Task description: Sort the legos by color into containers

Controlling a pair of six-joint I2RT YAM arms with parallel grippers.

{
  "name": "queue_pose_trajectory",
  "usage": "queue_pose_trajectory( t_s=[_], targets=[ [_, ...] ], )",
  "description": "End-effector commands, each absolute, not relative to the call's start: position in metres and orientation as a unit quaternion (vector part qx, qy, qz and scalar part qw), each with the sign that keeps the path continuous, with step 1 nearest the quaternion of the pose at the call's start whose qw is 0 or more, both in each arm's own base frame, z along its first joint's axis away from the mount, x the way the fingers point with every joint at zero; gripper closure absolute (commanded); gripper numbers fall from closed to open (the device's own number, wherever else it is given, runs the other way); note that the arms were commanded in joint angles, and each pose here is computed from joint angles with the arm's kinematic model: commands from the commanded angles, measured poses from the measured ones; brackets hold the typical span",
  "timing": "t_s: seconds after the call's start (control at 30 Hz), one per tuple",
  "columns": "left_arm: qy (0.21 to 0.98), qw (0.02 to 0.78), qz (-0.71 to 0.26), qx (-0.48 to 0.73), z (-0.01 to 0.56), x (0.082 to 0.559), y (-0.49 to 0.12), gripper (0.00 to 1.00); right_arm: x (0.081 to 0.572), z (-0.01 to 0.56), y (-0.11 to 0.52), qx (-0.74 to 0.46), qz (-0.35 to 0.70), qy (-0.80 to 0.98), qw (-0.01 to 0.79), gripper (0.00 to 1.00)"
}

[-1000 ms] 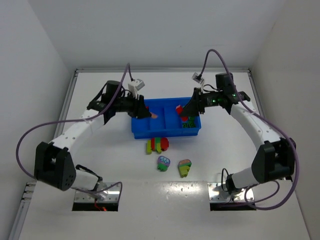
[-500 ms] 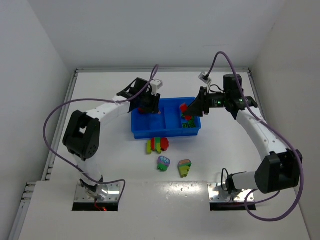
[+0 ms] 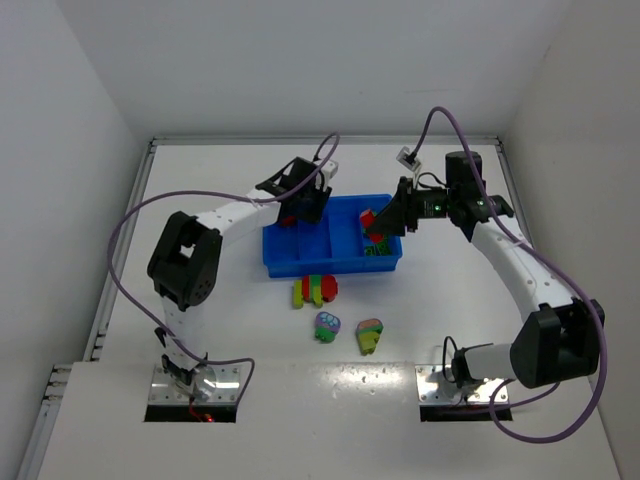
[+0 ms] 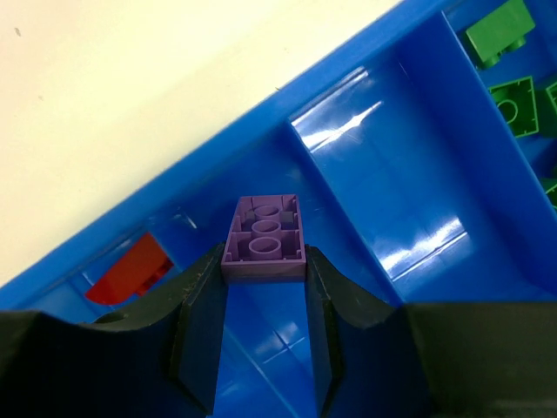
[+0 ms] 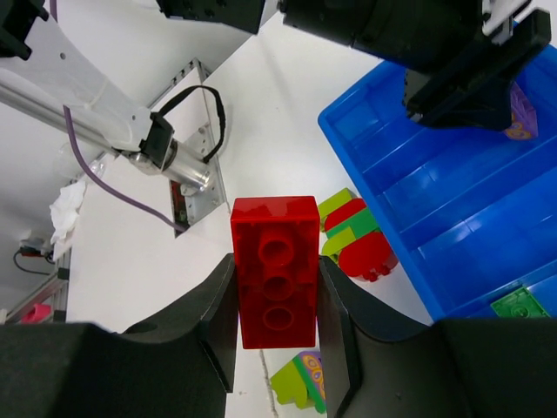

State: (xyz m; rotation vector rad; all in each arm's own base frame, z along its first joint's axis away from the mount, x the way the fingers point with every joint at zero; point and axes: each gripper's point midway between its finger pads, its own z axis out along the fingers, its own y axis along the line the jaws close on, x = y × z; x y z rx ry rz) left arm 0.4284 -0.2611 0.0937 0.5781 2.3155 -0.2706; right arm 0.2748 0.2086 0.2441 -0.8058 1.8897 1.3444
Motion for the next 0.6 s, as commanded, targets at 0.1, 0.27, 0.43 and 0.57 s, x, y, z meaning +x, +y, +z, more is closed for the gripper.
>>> queue_pose_trajectory(
  t_s=[0.1,0.27,0.43,0.57],
  targets=[
    [0.894,0.379,-0.095,0.218,0.101,0.437,-0.268,0.54,0.275,0.252,0.208,-0.326,0.511,0.709,0.36,0.92],
    [0.9,0.368,-0.084,0.22,0.085,0.438,-0.27,0.45,0.277,0.252,0.207,-0.325,0.508,0.712,0.361,0.92],
    [0.897,0.376,-0.089,0.215,0.094,0.44,-0.272,0.42,0.278,0.251,0.207,-0.32,0.506,0.715,0.361,0.92],
    [0.881,0.401,-0.122,0.221,0.133,0.429,-0.276,0.42,0.279,0.25,0.206,-0.318,0.503,0.718,0.362,0.92]
  ],
)
